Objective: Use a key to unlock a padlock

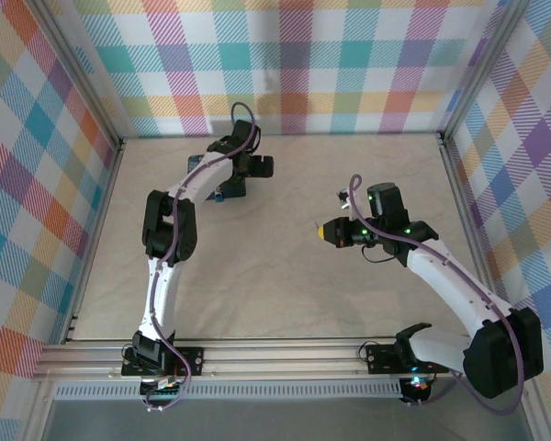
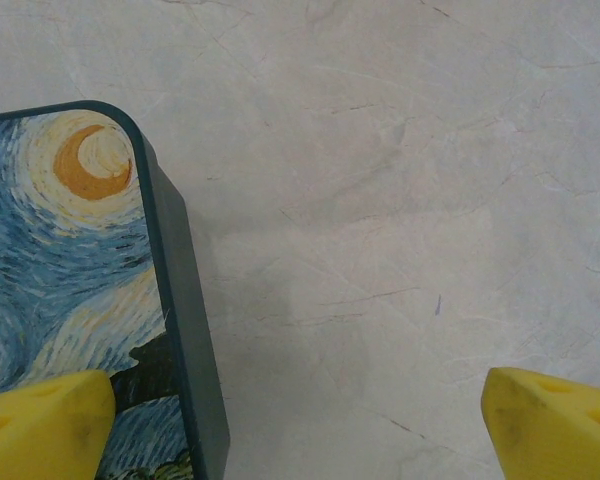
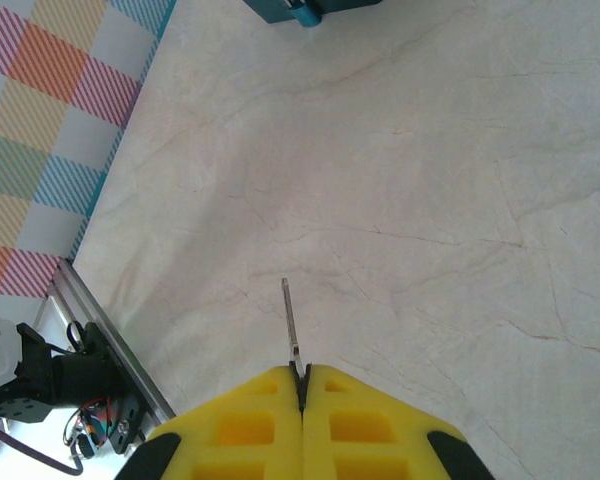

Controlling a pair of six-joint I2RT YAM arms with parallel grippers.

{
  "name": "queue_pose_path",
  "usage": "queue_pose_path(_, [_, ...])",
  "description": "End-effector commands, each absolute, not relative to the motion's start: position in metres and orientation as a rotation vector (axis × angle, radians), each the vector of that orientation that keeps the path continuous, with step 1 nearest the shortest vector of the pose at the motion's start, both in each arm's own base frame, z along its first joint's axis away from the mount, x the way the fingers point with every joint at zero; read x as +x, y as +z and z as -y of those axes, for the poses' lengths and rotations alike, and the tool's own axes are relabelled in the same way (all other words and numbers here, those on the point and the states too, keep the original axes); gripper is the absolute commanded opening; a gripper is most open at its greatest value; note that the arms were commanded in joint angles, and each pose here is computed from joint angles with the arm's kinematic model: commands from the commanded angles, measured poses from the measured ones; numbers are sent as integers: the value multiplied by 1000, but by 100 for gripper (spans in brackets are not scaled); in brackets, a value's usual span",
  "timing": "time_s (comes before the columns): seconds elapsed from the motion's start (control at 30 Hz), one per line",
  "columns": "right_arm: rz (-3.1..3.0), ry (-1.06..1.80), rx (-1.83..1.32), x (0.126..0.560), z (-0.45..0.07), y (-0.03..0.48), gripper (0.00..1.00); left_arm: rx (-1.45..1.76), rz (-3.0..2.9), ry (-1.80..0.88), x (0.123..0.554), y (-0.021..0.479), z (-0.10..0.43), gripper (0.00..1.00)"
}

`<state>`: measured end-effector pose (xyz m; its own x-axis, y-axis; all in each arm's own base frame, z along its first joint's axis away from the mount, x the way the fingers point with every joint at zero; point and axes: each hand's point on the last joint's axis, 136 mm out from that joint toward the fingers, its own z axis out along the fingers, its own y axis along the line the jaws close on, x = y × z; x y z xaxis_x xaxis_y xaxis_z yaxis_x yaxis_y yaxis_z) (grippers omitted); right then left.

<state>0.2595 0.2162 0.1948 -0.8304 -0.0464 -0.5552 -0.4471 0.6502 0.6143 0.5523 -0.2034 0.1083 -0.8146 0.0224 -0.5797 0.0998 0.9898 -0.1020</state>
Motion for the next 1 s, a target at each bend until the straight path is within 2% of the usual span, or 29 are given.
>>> queue_pose_path(0.0, [-2392,1053,-392,254,-214,191,0,117,-2596,-203,539,88,203,93])
queue_pose_path(0.3, [-2426,899,-414,251,-196,191,2,151,-2615,-279,520,89,215,89])
queue_pose_path(0.97, [-2487,877,-185,265,-147,197,1,262,-2580,-274,454,113,237,85])
